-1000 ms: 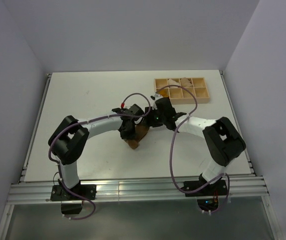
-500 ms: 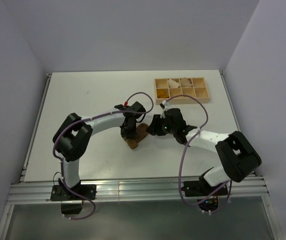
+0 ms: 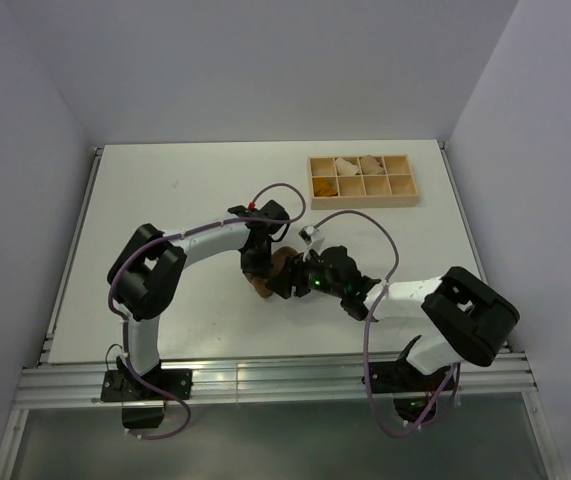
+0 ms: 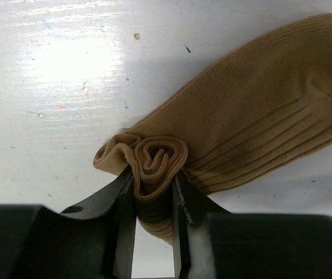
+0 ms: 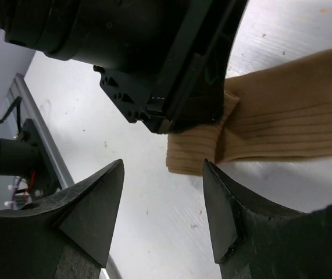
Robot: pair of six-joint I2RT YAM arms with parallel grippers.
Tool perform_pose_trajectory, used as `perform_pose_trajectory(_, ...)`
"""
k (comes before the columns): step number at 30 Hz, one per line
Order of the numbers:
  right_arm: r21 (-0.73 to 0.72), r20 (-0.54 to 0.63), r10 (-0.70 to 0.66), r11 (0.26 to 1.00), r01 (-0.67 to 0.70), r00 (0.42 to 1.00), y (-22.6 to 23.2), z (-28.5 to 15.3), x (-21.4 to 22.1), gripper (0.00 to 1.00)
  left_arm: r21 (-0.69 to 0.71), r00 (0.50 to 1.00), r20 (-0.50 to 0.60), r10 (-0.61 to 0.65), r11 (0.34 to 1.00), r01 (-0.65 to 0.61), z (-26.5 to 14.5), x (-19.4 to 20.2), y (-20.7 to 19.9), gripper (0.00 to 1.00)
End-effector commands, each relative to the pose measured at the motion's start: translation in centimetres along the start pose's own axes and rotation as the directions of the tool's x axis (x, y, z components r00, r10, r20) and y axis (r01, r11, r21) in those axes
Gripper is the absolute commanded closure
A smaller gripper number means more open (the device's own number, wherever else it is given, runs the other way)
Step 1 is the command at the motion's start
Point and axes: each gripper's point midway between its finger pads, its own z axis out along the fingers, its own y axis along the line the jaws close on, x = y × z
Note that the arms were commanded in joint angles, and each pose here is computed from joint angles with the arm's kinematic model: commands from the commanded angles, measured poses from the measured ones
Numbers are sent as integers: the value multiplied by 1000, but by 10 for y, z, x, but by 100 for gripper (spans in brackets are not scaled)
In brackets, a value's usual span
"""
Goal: Roll the socks
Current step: Roll the sock at the center of the board.
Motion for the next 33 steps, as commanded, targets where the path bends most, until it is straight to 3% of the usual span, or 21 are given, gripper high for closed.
perform_pose_trajectory(1, -35, 106, -69, 997, 73, 992, 17, 17, -25, 36, -151, 995, -99, 27, 988, -42, 43, 27, 39, 99)
perform_pose_trajectory(16, 19, 35, -51, 999, 51, 998, 3, 50, 6, 39, -96, 996, -93, 1, 995, -10, 39, 23, 26, 99)
perform_pose_trajectory(19, 30, 25, -38, 999, 37, 999, 1, 51, 10, 50, -88, 996, -87, -5, 996, -3, 37, 21, 25, 99)
perform_pose_trajectory(20, 34, 22, -35, 999, 34, 999, -1, 51, 11, 62, -86, 996, -83, -10, 996, 2, 36, 21, 24, 99)
perform_pose_trajectory(23, 53, 6, -29, 998, 28, 1000, -4, 53, 13, 83, -70, 997, -71, -24, 997, 19, 33, 19, 21, 97)
perform_pose_trajectory(26, 60, -11, -19, 998, 20, 1000, -6, 55, 16, 97, -49, 997, -58, -44, 998, 42, 30, 15, 19, 94)
perform_pose_trajectory(30, 69, -17, -5, 998, 6, 1000, -7, 56, 18, 100, -27, 996, -28, -88, 996, 87, 22, 6, 18, 84)
perform_pose_trajectory(33, 77, -24, 4, 997, -3, 1000, -9, 56, 20, 100, 9, 990, 9, -139, 990, 139, 12, -4, 18, 69)
